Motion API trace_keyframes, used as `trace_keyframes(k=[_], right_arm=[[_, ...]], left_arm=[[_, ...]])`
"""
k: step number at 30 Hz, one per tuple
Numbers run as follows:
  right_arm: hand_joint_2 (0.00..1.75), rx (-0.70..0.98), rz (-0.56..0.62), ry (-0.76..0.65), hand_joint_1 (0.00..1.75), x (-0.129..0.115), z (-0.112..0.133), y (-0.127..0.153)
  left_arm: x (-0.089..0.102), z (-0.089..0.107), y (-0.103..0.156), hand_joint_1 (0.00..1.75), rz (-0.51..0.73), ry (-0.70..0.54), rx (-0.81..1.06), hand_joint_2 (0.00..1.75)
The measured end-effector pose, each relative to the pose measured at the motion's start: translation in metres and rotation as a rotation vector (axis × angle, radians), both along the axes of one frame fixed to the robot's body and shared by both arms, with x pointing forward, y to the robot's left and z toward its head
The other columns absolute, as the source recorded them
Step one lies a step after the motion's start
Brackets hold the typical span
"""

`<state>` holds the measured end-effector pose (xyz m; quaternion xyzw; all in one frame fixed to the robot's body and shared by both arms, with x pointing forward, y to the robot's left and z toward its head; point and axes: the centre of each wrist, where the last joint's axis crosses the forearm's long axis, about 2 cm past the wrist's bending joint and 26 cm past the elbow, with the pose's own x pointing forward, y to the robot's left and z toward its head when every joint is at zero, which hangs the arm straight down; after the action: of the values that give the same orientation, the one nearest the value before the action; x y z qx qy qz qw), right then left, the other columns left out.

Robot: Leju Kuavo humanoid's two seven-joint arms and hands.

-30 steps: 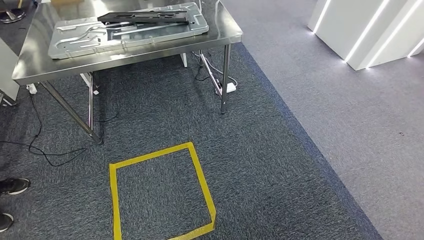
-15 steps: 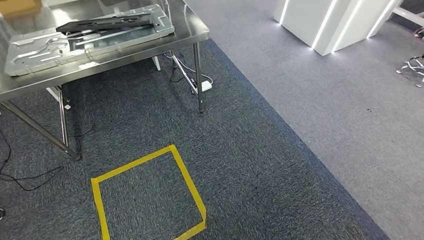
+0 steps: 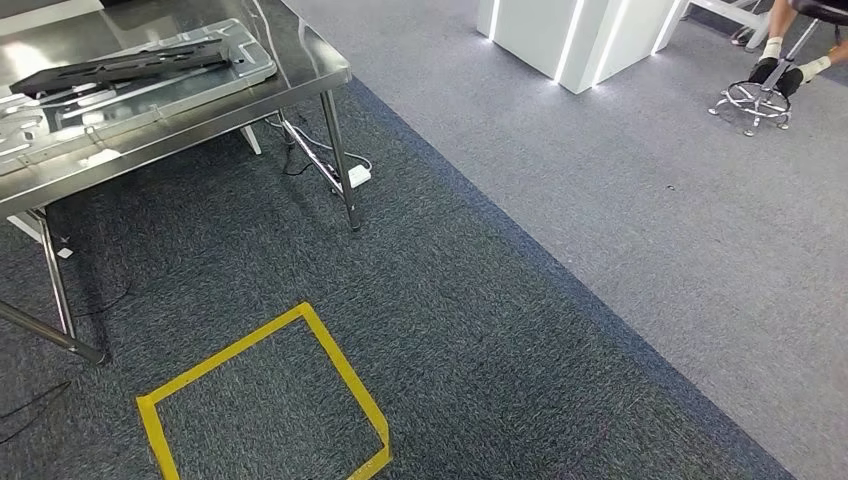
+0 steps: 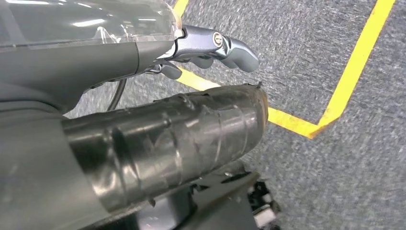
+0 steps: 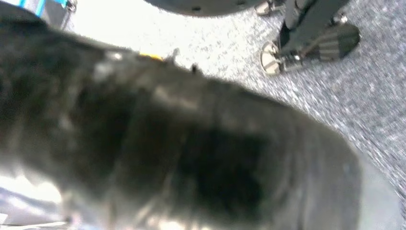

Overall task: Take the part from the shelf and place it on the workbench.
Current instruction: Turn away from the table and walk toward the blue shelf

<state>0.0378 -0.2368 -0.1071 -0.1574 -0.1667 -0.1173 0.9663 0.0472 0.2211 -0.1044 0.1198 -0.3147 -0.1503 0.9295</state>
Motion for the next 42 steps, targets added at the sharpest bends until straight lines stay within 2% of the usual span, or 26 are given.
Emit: trace_keyframes(k=[26, 42], right_arm=[[0.0, 0.003, 0.007, 0.025, 0.0, -0.0014, -0.0001, 0.0006], [0.0, 0.043, 0.013, -0.046, 0.0, 0.0027, 0.0003, 0.0033]], left_arm=[[-0.0021, -0.0003, 0.0002, 0.0, 0.008, 0.007, -0.001, 0.0], [0.0, 0.0, 0.0003, 0.0, 0.009, 0.003, -0.001, 0.0]])
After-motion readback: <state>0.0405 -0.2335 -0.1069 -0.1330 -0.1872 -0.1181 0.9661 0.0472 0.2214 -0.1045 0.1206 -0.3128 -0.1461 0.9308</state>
